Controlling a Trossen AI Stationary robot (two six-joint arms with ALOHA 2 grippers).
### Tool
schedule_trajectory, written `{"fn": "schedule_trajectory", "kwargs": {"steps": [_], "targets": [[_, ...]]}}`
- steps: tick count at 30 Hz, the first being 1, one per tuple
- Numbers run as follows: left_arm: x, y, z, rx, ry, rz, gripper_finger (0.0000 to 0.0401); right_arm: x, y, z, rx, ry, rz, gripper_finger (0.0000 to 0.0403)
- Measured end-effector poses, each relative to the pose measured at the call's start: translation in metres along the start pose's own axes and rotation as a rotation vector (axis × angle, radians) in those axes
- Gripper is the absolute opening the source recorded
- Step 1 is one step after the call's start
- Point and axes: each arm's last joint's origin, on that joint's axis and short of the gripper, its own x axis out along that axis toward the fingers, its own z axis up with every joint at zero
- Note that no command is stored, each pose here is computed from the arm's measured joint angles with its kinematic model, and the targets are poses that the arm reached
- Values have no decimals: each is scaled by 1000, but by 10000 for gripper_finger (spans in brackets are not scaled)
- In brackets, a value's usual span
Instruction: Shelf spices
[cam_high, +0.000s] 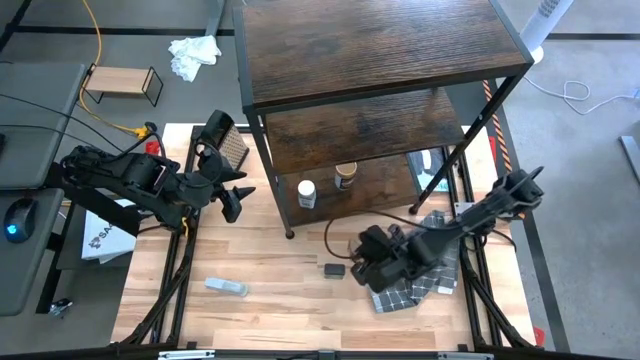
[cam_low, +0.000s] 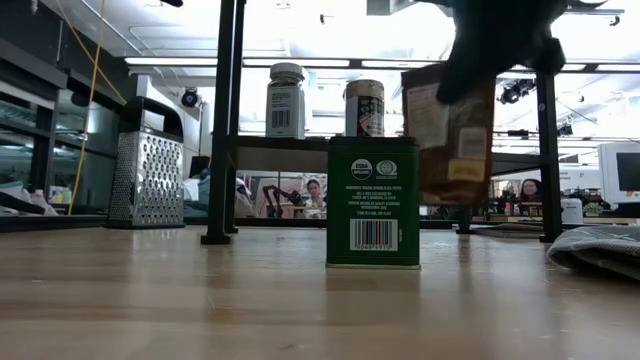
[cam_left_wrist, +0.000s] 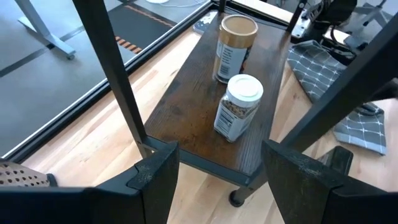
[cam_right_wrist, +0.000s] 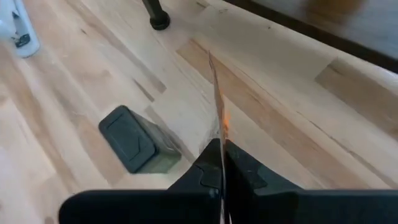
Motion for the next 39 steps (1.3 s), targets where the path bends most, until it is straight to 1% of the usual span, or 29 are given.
{"fn": "schedule_trajectory", "kwargs": {"steps": [7,14,18,21,27,30,33,39], "targets": [[0,0,0,0,0,0,223,19,0,3,-8,-14,-19,0],[0,0,0,-11,5,-6,223,23,-1,6,-1,-9,-21,0],[0,0,0,-15,8,-10,223,23,-1,6,-4,18,-9,3],[0,0,0,-15,9,-10,223,23,0,5,-21,31,-3,26],[0,0,0,-10,9,-11,223,23,0,5,-15,29,-3,113],[0,0,0,-9,12,-15,223,22,1,7,-11,26,-1,146],[0,0,0,-8,14,-17,223,17,4,13,-27,12,9,164],[0,-2,-2,-8,65,-82,223,2,6,27,-168,12,-12,172]]}}
